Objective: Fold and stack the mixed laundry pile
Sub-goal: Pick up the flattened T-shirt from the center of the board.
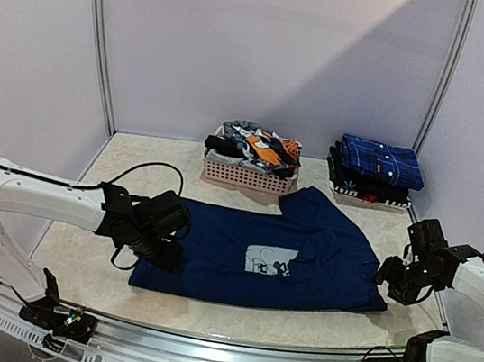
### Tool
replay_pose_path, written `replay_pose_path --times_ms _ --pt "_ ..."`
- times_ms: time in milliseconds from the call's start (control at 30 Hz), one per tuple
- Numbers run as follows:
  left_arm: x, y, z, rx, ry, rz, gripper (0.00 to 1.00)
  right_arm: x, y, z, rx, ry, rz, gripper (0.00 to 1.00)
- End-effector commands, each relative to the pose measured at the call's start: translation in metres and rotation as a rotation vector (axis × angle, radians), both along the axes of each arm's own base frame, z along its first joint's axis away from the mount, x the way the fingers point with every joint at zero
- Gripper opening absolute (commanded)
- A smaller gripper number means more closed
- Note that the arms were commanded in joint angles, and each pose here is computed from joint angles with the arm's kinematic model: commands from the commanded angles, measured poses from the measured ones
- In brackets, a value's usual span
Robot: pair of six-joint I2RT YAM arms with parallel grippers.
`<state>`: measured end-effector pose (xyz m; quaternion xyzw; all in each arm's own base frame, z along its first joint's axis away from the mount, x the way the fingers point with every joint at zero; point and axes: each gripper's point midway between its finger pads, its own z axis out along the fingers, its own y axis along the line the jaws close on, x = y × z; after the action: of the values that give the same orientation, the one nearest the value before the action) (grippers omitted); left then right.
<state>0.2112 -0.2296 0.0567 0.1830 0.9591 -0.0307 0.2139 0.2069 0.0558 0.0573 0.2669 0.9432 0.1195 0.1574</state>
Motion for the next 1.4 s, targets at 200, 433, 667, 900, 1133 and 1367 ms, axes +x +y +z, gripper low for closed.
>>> replay_pose_path --times_ms 200,433,667,900,1133,1367 --pt "-0.032 0.056 0.003 -0.055 0.021 0.182 0.58 -0.026 0.022 -0.031 0.150 0.066 0.016 0.58" --pt "-0.039 0.071 -0.007 -0.067 0.020 0.255 0.56 -0.030 0.022 -0.037 0.162 0.038 0.018 0.40" --pt "-0.046 0.074 -0.025 -0.102 0.047 0.295 0.56 -0.030 0.021 -0.039 0.169 0.008 0.004 0.23" --pt "-0.049 0.072 -0.041 -0.145 0.059 0.313 0.56 -0.031 0.021 -0.039 0.170 0.013 0.008 0.00" --pt "-0.048 0.067 -0.057 -0.169 0.066 0.319 0.43 -0.028 0.022 -0.034 0.168 0.008 0.016 0.00" --pt "-0.044 0.064 -0.066 -0.173 0.056 0.320 0.10 -0.024 0.022 -0.030 0.159 0.002 0.024 0.00"
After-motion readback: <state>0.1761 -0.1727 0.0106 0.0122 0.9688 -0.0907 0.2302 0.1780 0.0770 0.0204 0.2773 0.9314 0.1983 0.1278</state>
